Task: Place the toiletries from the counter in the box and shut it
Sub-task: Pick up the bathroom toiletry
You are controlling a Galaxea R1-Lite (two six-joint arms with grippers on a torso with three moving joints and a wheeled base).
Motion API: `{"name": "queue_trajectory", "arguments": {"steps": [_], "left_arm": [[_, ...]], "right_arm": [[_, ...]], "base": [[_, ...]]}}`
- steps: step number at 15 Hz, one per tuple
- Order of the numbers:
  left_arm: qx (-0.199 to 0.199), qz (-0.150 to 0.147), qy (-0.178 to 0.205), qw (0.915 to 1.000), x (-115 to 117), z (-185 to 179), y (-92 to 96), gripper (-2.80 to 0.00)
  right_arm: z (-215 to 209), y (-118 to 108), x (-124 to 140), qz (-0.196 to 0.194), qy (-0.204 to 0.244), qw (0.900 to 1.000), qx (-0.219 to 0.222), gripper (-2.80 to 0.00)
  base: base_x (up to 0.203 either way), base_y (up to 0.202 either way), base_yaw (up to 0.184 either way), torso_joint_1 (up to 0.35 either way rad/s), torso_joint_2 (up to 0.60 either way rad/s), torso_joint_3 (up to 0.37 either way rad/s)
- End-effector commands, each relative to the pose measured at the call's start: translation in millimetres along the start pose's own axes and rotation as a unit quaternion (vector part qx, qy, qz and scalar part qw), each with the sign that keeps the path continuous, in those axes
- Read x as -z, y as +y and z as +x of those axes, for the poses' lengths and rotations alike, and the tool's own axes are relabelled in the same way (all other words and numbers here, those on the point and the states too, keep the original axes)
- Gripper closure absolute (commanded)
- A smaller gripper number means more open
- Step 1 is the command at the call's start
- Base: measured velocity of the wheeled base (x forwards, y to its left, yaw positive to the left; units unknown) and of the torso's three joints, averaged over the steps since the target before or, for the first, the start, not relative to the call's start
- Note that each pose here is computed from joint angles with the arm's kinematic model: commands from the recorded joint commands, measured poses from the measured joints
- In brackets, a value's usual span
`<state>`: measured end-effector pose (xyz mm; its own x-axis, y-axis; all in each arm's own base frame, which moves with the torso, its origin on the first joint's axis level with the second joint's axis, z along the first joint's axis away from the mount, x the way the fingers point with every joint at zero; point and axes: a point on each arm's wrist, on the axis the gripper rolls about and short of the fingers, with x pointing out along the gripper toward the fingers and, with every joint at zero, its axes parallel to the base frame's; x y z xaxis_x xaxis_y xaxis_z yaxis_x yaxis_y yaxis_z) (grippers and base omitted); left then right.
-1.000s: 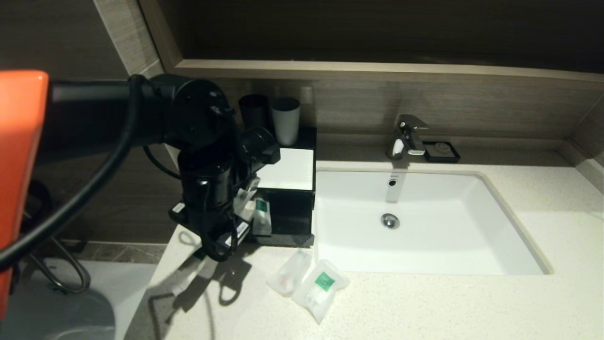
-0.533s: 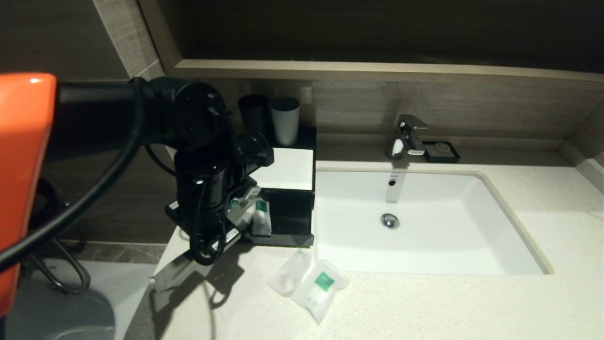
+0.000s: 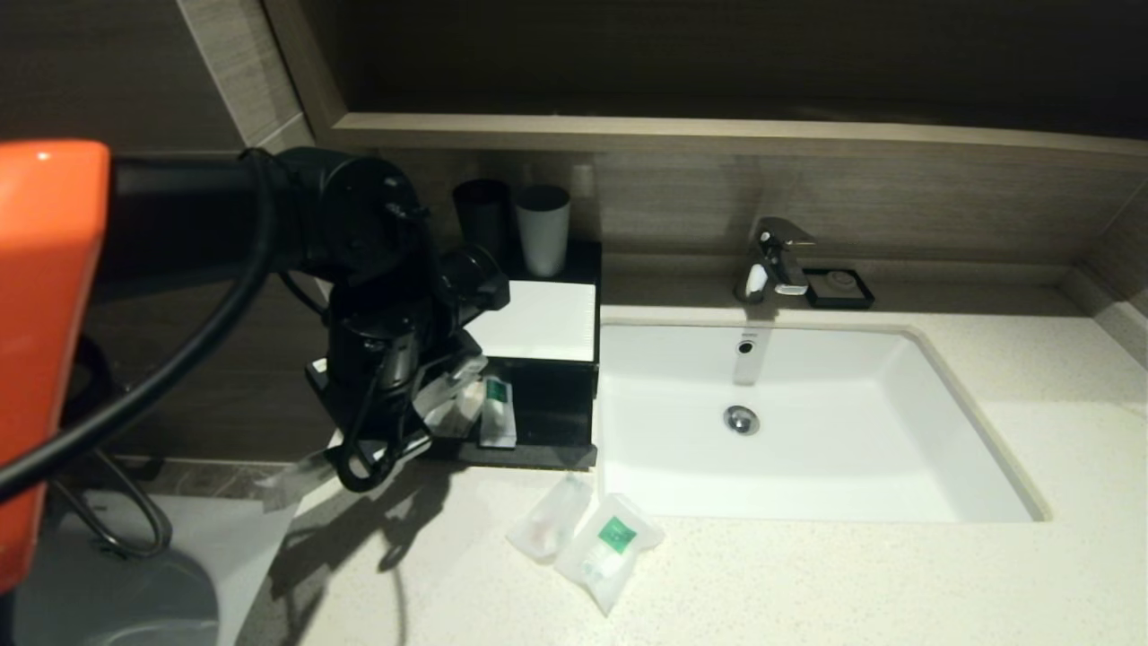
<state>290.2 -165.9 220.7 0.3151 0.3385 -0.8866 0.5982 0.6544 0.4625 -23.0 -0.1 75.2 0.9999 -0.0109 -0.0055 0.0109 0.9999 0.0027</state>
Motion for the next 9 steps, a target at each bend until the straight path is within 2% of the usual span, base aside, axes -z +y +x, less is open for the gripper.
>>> {"name": "queue_trajectory", "arguments": {"steps": [1, 9], "left_arm": [[-0.011, 0.013, 0.009, 0.9998, -1.8, 3.5, -0.6, 0.0], [-0.035, 0.053, 0.022, 0.9977, -7.0, 8.8, -5.2, 0.0]], "right_arm": [[0.0, 0.0, -0.3, 0.0, 0.0, 1.0, 0.0, 0.0], [0.0, 0.0, 0.0, 0.0, 0.0, 1.0, 0.0, 0.0]], "base": [[0.0, 0.0, 0.0, 0.0, 0.0, 0.0], [0.0, 0.0, 0.0, 0.0, 0.0, 0.0]]}}
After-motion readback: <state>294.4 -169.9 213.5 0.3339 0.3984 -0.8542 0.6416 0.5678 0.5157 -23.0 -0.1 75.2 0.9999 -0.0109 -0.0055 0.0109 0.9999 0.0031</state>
